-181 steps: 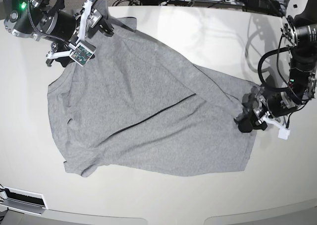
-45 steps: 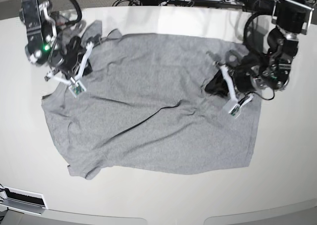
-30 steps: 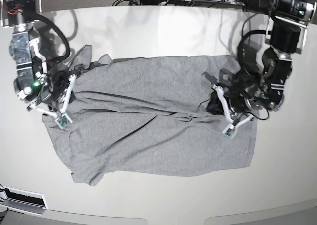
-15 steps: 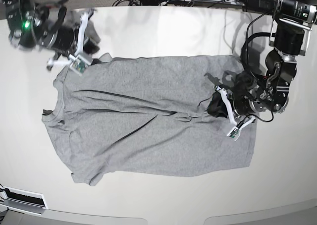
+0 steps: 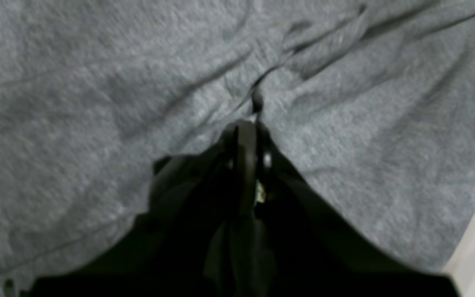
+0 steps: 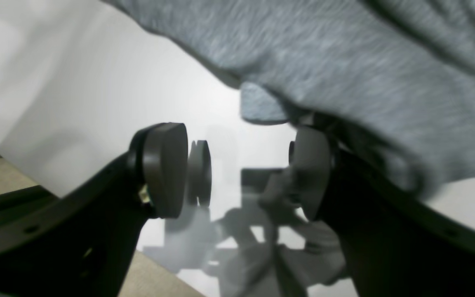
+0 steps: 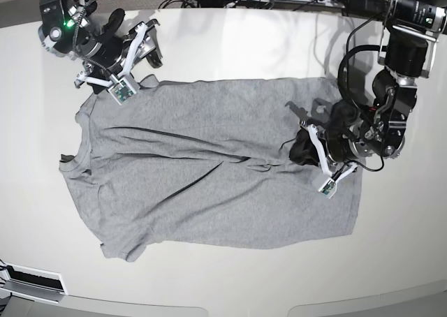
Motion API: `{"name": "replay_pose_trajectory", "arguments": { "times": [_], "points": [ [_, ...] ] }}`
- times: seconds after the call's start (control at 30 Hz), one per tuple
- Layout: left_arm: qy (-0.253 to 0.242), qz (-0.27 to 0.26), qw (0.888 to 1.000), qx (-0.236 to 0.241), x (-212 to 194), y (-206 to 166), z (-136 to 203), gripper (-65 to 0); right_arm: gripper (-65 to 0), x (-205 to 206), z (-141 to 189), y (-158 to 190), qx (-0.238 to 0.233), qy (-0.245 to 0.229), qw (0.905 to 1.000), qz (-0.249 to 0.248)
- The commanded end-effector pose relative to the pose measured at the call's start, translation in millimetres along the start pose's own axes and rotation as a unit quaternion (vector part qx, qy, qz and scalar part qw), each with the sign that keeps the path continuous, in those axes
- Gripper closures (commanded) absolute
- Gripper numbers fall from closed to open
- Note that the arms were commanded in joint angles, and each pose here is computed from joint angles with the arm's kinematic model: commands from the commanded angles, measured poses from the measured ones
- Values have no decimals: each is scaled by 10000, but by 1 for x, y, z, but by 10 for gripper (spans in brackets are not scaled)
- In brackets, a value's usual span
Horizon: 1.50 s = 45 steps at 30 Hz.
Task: Layout the t-shirt on the table in an organized manner, then fold the t-shirt properly
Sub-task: 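Grasp the shirt fabric with both grippers near the shoulders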
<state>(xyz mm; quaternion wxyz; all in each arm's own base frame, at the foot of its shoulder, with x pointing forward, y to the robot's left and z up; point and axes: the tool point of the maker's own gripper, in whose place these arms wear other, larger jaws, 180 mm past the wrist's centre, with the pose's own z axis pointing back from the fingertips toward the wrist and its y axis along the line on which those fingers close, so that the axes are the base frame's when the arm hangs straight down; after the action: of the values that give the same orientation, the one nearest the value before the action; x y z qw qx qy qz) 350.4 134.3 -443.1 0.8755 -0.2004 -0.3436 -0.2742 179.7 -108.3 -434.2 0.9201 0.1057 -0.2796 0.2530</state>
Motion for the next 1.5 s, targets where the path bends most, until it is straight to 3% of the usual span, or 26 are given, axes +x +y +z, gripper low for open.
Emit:
{"name": "replay_pose_trajectory", "arguments": {
  "times": [0.0, 0.2, 0.37, 0.47, 0.53, 0.63, 0.67, 0.87, 1.1, 1.23, 1.47],
  "points": [
    [-278, -54, 9996, 42, 21, 7, 5, 0, -419, 6, 0, -2, -26, -136, 9999, -1],
    [-311, -23, 9995, 29, 22, 7, 6, 0, -415, 4, -18, -6, 2, -110, 9997, -237],
    [-299, 6, 9996, 16, 21, 6, 6, 0, -415, 11, -32, -29, -547, -62, 9974, -464],
    [-295, 8, 9996, 16, 21, 7, 6, 0, -400, 11, -38, -32, -529, -13, 9974, -480],
    [-288, 8, 9996, 15, 21, 7, 5, 0, -315, 7, -40, -32, -500, 52, 9975, -490],
    [-276, 7, 9996, 16, 21, 7, 5, 0, -27, 1, -40, -32, -508, 213, 9973, -482],
    [-276, 8, 9996, 18, 21, 7, 5, 0, 0, -2, -40, -32, -505, 309, 9971, -468],
    [-272, 5, 9996, 18, 21, 7, 6, 0, 0, -11, -23, -18, -140, 985, 9947, 255],
    [-274, 8, 9996, 17, 21, 7, 6, 0, 0, 14, 14, 20, 616, 472, 9932, 873],
    [-270, 5, 9996, 18, 21, 7, 6, 0, 0, 8, 33, 35, 958, 524, 9889, 1012],
    [-271, 8, 9996, 15, 21, 7, 5, 0, 0, -31, 50, 53, 1569, 1090, 9766, 985]
  ]
}}
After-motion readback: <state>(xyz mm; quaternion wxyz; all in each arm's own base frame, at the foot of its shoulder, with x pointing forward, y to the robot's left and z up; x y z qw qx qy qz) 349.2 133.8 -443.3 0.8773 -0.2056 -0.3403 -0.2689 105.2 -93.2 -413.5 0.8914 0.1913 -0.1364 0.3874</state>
